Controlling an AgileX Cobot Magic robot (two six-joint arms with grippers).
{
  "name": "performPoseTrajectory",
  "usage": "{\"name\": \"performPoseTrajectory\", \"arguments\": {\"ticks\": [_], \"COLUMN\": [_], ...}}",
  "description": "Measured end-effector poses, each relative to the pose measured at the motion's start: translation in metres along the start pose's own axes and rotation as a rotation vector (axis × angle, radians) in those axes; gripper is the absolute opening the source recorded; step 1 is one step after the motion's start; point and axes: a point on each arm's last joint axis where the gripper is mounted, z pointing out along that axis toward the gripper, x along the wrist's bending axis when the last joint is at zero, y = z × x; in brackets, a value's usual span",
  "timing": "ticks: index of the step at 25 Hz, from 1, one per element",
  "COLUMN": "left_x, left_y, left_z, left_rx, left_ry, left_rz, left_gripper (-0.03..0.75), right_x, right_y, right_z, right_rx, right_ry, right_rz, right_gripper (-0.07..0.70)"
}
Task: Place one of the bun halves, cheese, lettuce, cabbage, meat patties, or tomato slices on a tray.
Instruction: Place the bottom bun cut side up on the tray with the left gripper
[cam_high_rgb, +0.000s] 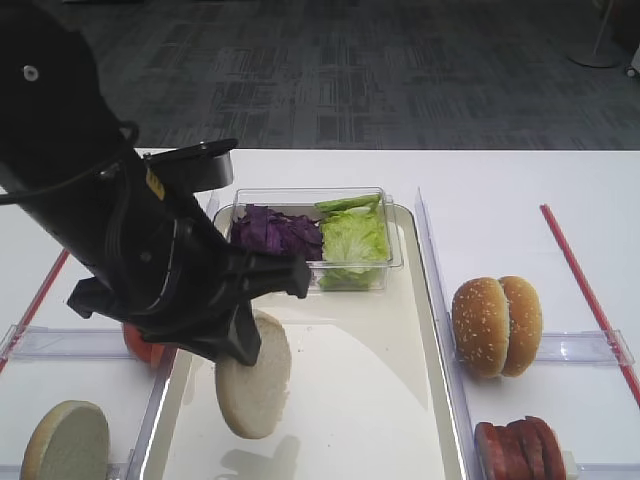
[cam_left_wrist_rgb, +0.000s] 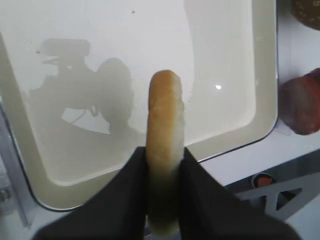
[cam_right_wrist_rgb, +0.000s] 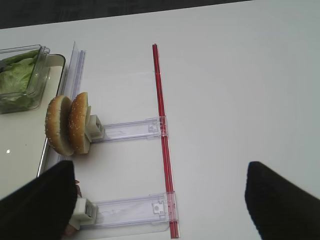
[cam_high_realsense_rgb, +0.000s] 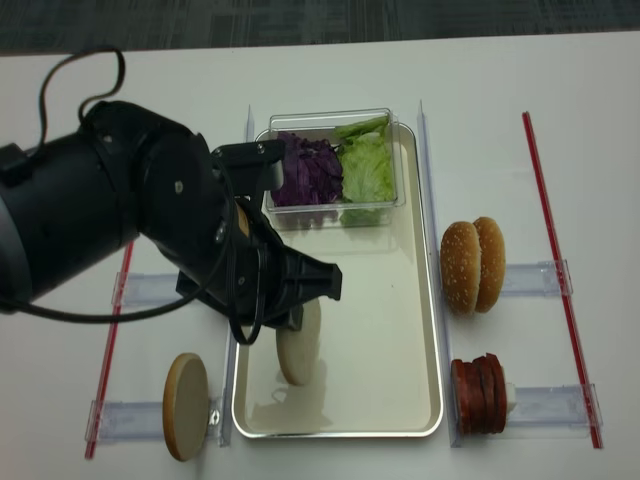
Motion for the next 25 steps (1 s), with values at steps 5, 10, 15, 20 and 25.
{"name": "performPoseTrajectory", "arguments": {"ticks": [5, 10, 15, 20, 25], "left_x": [0.013, 0.021, 0.034, 0.042, 0.044], "left_y": [0.001, -0.002, 0.0, 0.008, 0.012], "left_z": [0.009, 0.017, 0.02, 0.036, 0.055], "left_rx": [0.005, -0.021, -0.055, -0.02, 0.021], "left_ry": [-0.162, -0.334, -0.455, -0.547, -0.573], "left_rz": [-0.002, -0.017, -0.051, -0.096, -0.14], "left_gripper": [0.118, 0.118, 0.118, 0.118, 0.118], "right_x": [0.0, 0.0, 0.0, 0.0, 0.0], "right_y": [0.0, 0.0, 0.0, 0.0, 0.0], "right_z": [0.0, 0.0, 0.0, 0.0, 0.0], "right_rx": [0.0, 0.0, 0.0, 0.0, 0.0], "right_ry": [0.0, 0.0, 0.0, 0.0, 0.0], "right_rz": [0.0, 0.0, 0.0, 0.0, 0.0], "right_gripper": [0.692, 0.692, 0.692, 0.692, 0.692]}}
